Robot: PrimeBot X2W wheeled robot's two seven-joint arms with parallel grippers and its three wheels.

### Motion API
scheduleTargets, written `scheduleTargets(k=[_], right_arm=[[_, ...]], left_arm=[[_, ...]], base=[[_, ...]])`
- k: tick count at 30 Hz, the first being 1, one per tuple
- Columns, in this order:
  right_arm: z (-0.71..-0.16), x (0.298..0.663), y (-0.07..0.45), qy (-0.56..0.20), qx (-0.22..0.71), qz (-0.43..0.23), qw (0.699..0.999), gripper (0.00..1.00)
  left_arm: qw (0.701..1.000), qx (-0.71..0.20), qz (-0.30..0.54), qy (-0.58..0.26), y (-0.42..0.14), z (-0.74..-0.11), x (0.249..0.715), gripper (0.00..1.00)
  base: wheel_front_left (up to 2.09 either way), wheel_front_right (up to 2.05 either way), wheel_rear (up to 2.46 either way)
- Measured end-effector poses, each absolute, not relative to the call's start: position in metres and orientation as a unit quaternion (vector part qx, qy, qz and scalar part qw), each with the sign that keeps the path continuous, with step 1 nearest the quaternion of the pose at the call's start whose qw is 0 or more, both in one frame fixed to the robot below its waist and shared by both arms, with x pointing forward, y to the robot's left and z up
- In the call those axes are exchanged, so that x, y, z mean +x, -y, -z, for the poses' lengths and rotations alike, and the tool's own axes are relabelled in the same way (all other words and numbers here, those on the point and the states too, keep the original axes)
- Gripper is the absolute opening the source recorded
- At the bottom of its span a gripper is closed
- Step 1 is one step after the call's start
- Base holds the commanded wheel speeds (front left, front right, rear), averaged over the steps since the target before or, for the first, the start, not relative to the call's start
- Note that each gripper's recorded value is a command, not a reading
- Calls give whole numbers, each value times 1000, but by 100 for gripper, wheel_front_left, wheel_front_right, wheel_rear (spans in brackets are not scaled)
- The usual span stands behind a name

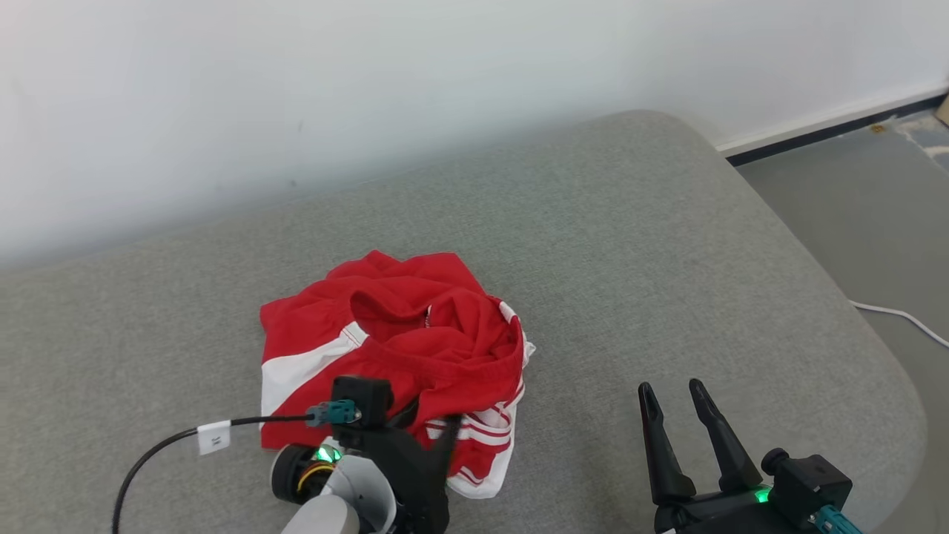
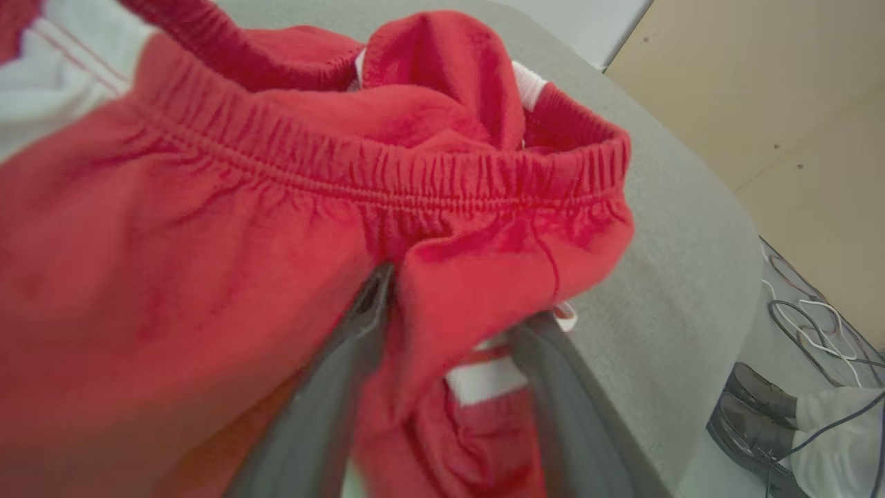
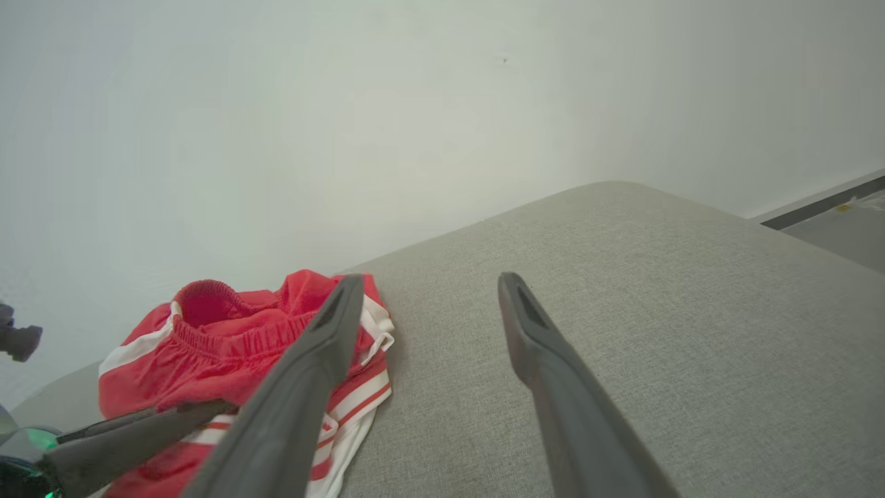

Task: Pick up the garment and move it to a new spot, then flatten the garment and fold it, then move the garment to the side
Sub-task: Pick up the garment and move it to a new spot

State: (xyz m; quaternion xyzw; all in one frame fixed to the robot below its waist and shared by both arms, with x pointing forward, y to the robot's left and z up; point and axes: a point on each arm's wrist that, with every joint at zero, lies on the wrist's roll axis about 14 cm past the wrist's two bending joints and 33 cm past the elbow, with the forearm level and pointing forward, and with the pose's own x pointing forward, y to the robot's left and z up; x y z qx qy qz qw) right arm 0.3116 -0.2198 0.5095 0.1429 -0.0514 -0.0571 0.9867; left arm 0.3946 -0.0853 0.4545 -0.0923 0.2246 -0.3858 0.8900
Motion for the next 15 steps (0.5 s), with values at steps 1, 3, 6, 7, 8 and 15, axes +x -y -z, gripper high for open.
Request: scheduleTargets(k=[1, 3, 6, 7, 8, 15], right_arm=[[-509, 312, 218, 50, 144, 54, 987, 100], [-510, 314, 214, 51, 145, 47, 987, 100], [-513, 317, 207, 56, 149, 34, 987, 100], [-514, 317, 205, 57, 150, 30, 987, 100], [-514, 317, 203, 57, 151, 28, 987, 100], [-521, 319, 193, 65, 154, 7, 986, 100]], left_arm=[[888, -95, 388, -230, 86, -454, 392, 100], [887, -97, 389, -227, 85, -459, 391, 100], [888, -107, 395, -208, 85, -477, 388, 100], [888, -109, 399, -201, 86, -484, 386, 100], [888, -111, 402, -195, 86, -491, 383, 100], [905, -97, 389, -138, 59, -537, 381, 100]], base=[[0, 0, 0], [0, 0, 0], [0, 0, 0], [0, 0, 0], [0, 0, 0], [0, 0, 0]])
